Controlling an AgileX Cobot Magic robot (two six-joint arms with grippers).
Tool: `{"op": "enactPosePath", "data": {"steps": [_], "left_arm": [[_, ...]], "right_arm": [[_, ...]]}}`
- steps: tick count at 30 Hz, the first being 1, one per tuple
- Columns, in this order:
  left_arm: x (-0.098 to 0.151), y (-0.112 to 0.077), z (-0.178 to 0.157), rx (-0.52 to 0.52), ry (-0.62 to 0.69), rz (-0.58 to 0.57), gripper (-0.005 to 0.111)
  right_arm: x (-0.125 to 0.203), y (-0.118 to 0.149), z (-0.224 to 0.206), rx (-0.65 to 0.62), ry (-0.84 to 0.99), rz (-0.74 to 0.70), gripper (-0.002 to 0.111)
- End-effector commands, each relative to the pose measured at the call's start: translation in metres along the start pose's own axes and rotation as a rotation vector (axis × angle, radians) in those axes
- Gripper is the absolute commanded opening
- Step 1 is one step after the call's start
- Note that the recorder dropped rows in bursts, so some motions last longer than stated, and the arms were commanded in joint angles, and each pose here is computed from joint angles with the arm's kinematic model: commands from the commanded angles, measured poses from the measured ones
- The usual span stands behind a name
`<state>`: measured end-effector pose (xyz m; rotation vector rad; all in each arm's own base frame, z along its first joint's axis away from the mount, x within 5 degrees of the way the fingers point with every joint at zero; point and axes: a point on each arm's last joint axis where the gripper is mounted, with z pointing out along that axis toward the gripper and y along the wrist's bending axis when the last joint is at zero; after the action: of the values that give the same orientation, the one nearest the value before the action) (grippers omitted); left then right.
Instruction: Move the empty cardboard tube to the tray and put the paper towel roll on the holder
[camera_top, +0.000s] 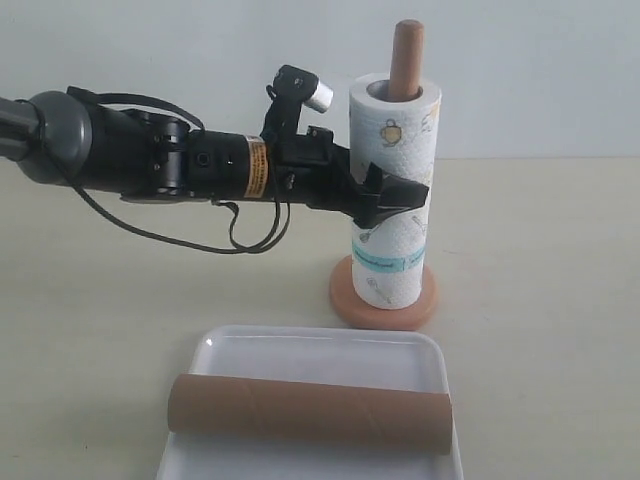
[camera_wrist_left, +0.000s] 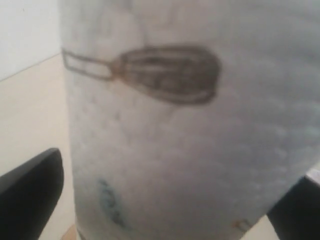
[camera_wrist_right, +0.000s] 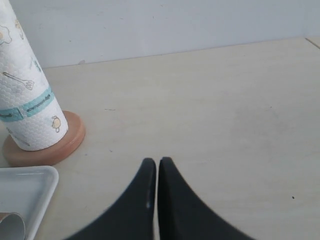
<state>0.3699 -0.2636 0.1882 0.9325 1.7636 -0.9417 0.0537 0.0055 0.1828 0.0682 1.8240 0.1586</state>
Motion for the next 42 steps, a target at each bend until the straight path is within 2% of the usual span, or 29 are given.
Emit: {"op": "enactPosePath", "data": {"steps": [1, 6, 10, 15, 20, 27, 33, 41, 42], "left_arm": [[-0.014, -0.007, -0.008, 0.008, -0.024, 0.005, 0.095], [-0.019, -0.012, -0.013, 0.019, 0.017, -0.013, 0.095], [-0.024, -0.012, -0.020, -0.024, 0.072, -0.007, 0.095], [-0.036, -0.020, -0.029, -0.012, 0.069, 0.023, 0.095], [-0.044, -0.021, -0.040, 0.002, 0.080, 0.007, 0.095], [-0.049, -0.020, -0.062, 0.137, 0.102, -0.084, 0.094], [-0.043, -0.011, -0.076, 0.170, 0.157, -0.226, 0.094], [-0.039, -0.015, -0.096, 0.379, 0.173, -0.275, 0.094], [-0.036, -0.014, -0.098, 0.382, 0.177, -0.290, 0.094]], "right_arm": [[0.000, 0.000, 0.000, 0.004, -0.008, -0.006, 0.001], [0.000, 0.000, 0.000, 0.004, -0.008, -0.006, 0.001], [0.000, 0.000, 0.000, 0.004, -0.008, -0.006, 0.001], [0.000, 0.000, 0.000, 0.004, -0.008, -0.006, 0.001], [0.000, 0.000, 0.000, 0.004, -0.008, -0.006, 0.001], [0.000, 0.000, 0.000, 0.004, -0.008, -0.006, 0.001], [0.000, 0.000, 0.000, 0.004, -0.008, -0.006, 0.001], [0.000, 0.000, 0.000, 0.004, -0.008, -0.006, 0.001], [0.000, 0.000, 0.000, 0.004, -0.008, -0.006, 0.001]]}}
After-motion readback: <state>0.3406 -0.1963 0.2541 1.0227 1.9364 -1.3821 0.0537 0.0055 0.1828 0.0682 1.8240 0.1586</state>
